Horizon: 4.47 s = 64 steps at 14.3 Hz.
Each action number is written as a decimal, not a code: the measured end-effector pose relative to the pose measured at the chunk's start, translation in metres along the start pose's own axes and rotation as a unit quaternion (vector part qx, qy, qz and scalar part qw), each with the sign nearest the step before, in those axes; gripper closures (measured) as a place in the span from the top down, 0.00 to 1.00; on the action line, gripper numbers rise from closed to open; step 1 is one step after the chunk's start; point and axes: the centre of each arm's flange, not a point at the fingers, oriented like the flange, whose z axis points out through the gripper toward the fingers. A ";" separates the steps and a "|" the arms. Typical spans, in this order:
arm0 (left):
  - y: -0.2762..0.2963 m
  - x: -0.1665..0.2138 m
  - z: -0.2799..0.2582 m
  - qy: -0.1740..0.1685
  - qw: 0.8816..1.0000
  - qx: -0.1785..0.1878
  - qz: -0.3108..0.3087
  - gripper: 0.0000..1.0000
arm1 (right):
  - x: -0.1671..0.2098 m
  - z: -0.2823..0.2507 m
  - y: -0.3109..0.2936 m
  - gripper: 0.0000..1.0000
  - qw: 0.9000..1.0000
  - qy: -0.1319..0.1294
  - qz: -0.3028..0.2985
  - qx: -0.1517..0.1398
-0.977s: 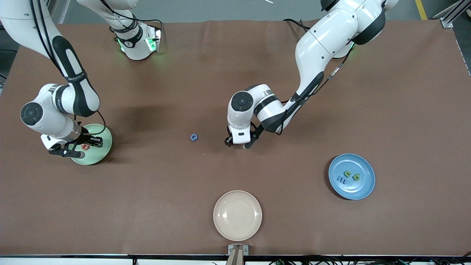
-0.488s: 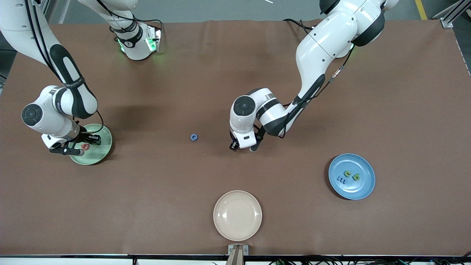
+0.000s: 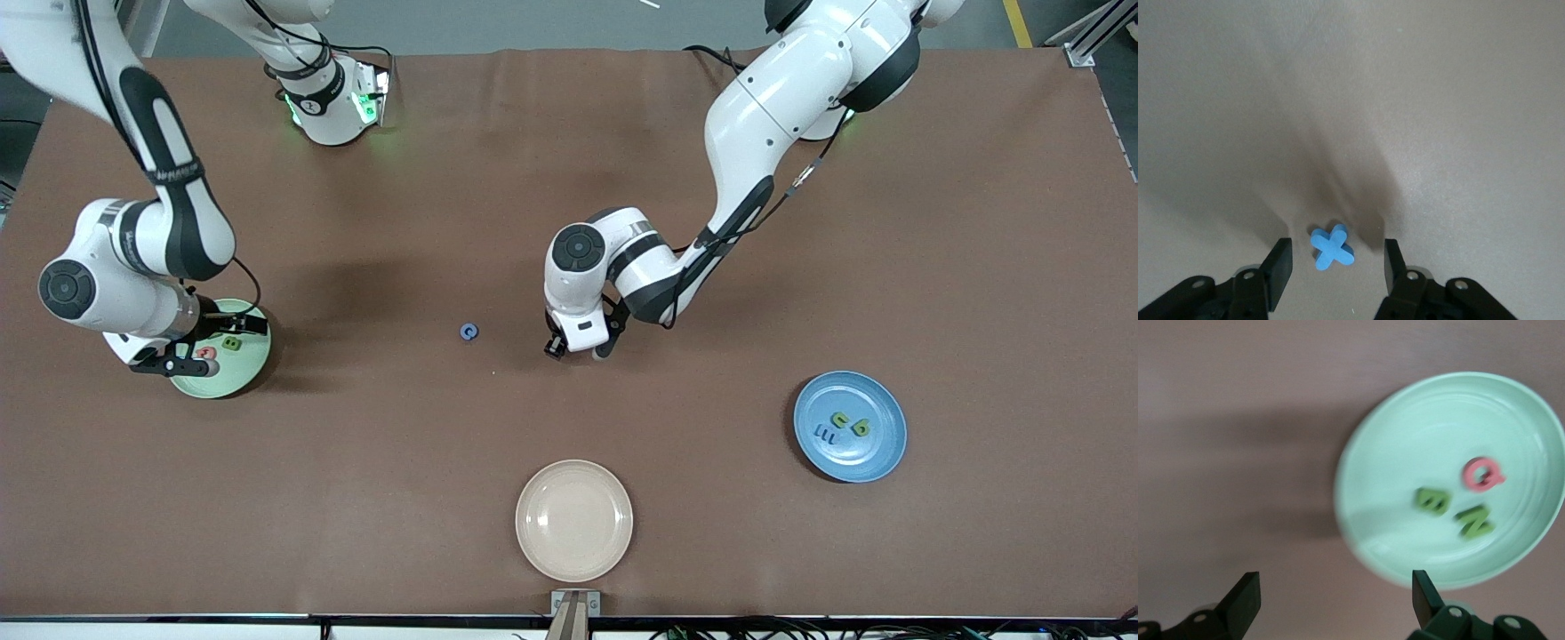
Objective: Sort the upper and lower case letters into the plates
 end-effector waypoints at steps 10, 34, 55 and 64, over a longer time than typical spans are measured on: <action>0.002 0.000 0.001 -0.001 1.000 0.000 0.010 0.27 | -0.074 0.071 -0.326 1.00 0.993 0.070 0.087 0.047; -0.012 0.439 -0.116 -0.012 0.929 0.092 0.359 0.27 | -0.037 0.053 -0.290 0.34 0.995 0.038 0.086 0.016; -0.038 0.472 -0.156 0.055 0.888 0.096 0.446 1.00 | -0.011 0.095 0.097 0.34 0.997 0.061 -0.048 0.007; -0.047 0.435 -0.355 0.098 0.865 0.120 0.477 1.00 | -0.009 0.102 0.093 0.68 0.998 0.036 -0.051 0.011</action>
